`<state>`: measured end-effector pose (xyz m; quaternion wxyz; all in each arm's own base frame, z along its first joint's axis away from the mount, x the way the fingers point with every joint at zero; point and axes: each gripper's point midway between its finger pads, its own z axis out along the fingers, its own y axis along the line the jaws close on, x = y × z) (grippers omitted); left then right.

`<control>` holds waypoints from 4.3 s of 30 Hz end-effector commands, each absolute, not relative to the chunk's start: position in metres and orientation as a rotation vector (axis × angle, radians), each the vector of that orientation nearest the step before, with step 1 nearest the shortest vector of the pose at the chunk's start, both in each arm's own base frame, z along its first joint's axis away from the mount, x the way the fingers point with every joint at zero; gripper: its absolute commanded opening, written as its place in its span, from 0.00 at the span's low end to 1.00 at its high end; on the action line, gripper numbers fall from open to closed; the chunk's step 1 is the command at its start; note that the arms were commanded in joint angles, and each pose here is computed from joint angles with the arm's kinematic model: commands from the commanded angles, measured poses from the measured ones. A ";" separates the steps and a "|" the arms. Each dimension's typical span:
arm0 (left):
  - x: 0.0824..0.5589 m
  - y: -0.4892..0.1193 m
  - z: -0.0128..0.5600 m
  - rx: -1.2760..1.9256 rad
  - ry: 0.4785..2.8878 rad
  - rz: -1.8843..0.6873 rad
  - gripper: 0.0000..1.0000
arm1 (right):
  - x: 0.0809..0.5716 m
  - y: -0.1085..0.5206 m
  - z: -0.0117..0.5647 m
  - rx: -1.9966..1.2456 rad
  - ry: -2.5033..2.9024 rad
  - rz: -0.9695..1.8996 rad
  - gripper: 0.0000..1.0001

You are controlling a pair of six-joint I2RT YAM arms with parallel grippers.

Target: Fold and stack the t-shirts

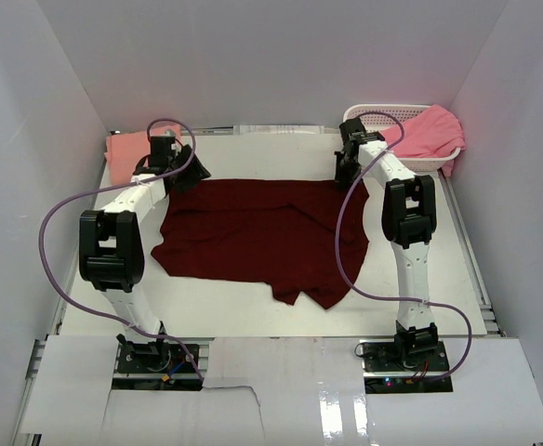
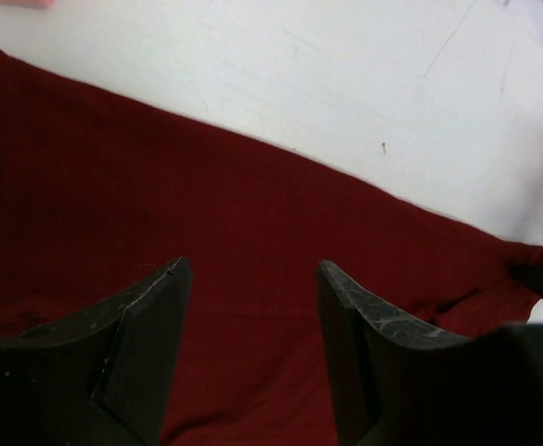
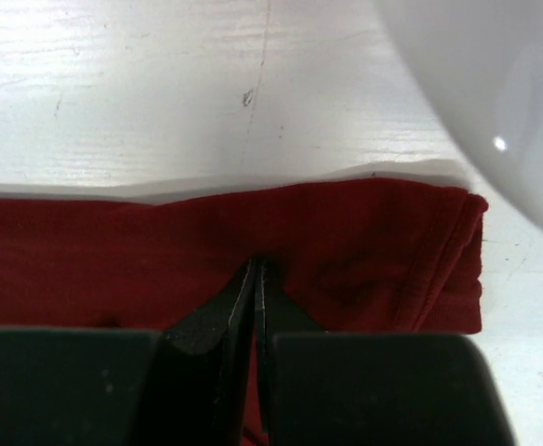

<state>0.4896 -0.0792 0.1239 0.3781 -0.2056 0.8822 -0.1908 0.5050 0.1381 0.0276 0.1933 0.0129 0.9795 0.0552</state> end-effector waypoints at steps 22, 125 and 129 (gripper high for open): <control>0.466 0.009 0.035 -0.846 2.371 -0.162 0.66 | 0.491 0.139 0.030 -0.026 2.770 0.143 0.08; 0.461 -0.343 0.040 -0.135 2.626 -0.957 0.67 | 0.434 0.248 0.046 -0.357 2.697 0.894 0.31; 0.460 -0.342 0.038 -0.137 2.632 -0.956 0.67 | 0.433 0.248 0.048 -0.363 2.693 0.896 0.15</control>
